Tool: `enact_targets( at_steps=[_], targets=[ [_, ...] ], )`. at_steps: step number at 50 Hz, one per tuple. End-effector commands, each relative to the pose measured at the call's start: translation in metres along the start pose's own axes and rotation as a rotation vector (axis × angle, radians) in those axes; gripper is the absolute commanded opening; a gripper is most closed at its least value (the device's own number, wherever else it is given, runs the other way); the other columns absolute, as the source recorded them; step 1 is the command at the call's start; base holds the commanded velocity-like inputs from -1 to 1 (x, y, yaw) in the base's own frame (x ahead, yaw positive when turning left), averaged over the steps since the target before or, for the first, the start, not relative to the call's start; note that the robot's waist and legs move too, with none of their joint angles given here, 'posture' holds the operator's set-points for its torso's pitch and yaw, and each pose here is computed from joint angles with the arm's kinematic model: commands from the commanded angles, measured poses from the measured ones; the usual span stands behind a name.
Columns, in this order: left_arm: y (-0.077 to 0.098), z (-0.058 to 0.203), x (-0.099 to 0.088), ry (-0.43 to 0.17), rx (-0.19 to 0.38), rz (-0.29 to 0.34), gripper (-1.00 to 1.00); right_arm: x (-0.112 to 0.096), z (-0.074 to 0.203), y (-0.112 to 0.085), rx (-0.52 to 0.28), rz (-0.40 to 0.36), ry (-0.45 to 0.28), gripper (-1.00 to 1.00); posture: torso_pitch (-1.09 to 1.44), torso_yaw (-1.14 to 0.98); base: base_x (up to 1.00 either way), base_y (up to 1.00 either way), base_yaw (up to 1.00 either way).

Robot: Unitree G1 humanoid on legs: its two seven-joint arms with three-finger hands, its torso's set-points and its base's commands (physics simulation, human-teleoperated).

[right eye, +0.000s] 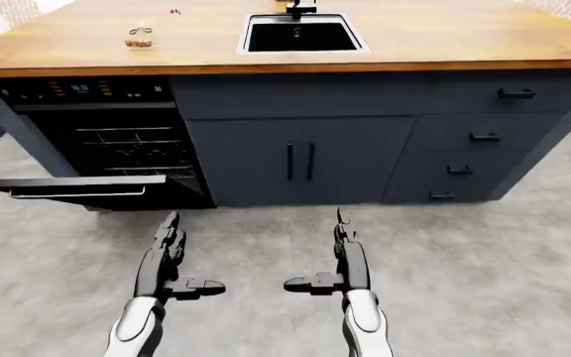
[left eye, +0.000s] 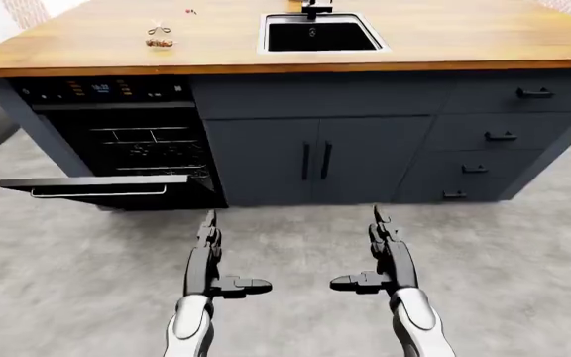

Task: Close the dishwasher door

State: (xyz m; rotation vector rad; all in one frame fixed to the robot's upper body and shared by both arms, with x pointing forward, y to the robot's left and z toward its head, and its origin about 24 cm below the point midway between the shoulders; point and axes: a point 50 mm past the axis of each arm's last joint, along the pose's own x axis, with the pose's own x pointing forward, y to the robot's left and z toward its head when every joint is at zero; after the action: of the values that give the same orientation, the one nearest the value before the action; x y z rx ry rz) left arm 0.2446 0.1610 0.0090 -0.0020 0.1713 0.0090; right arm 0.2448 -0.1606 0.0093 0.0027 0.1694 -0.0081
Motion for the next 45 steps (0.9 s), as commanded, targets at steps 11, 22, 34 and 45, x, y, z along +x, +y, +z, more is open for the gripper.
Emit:
enact_targets(
  at_steps=[11, 22, 34, 45],
  targets=[
    [-0.006, 0.032, 0.002, -0.193, 0.030, 0.001, 1.00, 0.000, 0.027, 0.001, -0.049, 0.002, -0.160, 1.00, 0.00, 0.00, 0.00, 0.00, 0.00],
    [-0.006, 0.033, 0.000, -0.193, 0.035, 0.002, 1.00, -0.003, 0.024, -0.003, -0.044, -0.015, -0.163, 1.00, 0.00, 0.00, 0.00, 0.00, 0.02],
    [-0.006, 0.034, -0.001, -0.194, 0.035, 0.001, 1.00, -0.005, 0.024, 0.000, -0.037, 0.001, -0.158, 1.00, 0.00, 0.00, 0.00, 0.00, 0.29],
    [-0.009, 0.033, -0.002, -0.195, 0.037, -0.004, 1.00, -0.004, 0.023, -0.002, -0.045, -0.015, -0.142, 1.00, 0.00, 0.00, 0.00, 0.00, 0.31]
  ],
)
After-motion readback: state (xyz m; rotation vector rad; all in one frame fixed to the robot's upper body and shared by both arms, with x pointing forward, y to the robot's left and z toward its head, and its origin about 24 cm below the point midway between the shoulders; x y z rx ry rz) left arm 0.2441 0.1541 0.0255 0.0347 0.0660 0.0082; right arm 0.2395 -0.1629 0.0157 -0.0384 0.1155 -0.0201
